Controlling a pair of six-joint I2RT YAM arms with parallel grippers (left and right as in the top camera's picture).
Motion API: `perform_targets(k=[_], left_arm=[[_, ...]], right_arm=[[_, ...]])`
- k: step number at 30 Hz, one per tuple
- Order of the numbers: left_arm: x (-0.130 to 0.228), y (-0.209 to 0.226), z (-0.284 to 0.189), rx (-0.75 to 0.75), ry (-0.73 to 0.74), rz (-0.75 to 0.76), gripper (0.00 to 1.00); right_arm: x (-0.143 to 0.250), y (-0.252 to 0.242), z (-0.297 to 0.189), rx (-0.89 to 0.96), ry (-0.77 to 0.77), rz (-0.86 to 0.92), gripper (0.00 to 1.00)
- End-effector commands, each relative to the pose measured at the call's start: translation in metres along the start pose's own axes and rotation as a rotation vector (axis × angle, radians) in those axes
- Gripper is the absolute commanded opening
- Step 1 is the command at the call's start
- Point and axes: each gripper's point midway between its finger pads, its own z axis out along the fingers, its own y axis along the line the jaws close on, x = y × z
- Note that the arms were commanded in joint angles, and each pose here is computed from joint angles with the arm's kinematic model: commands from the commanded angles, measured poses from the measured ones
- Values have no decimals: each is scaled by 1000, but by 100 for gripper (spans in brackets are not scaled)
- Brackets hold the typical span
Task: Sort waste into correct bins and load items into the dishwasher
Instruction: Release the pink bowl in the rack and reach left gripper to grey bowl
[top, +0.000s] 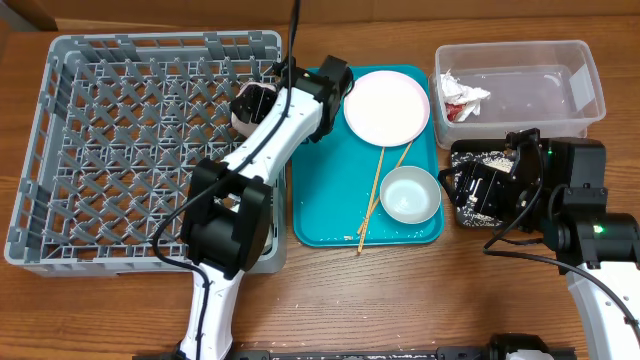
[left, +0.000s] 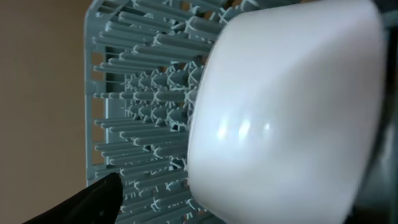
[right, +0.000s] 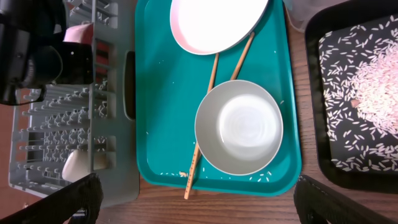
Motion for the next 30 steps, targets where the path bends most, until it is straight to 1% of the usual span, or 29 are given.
perform_targets(k=[1, 4, 8, 11, 14, 15, 16, 18, 19, 21, 24, 25, 28, 30], left_arm=[[0, -28, -15, 196, 41, -5, 84], [-13, -15, -32, 236, 26, -34, 91], [-32, 4, -61, 324, -2, -73, 93], [-48, 3, -100, 545, -57, -44, 97], [-48, -23, -151, 883, -76, 20, 97], [-44, -35, -171, 1019, -64, 31, 97], [-40, -45, -189, 1135, -48, 44, 94], [-32, -62, -212, 1289, -8, 67, 90], [-27, -72, -218, 1319, 28, 64, 89], [-17, -89, -217, 1293, 89, 45, 89], [-3, -124, -216, 1273, 144, 44, 86], [6, -147, -219, 1275, 165, 42, 82], [14, -174, -223, 1275, 161, 43, 76], [17, -186, -218, 1229, 161, 8, 71]], right_arm=[[-3, 1, -3, 0, -16, -9, 100], [-3, 1, -3, 0, -16, -9, 100], [-3, 1, -3, 0, -16, -9, 100], [-3, 1, -3, 0, -16, -9, 100], [-3, 1, -3, 0, -16, -9, 100], [-3, 1, -3, 0, -16, -9, 100], [-3, 1, -3, 0, -16, -9, 100], [-3, 1, -3, 0, -16, -9, 100], [-3, 1, -3, 0, -16, -9, 100], [-3, 1, -3, 0, -16, -9, 100], [-3, 1, -3, 0, -16, -9, 100], [-3, 1, -3, 0, -16, -9, 100], [-3, 1, -3, 0, -16, -9, 100], [-3, 1, -3, 0, -16, -9, 100]])
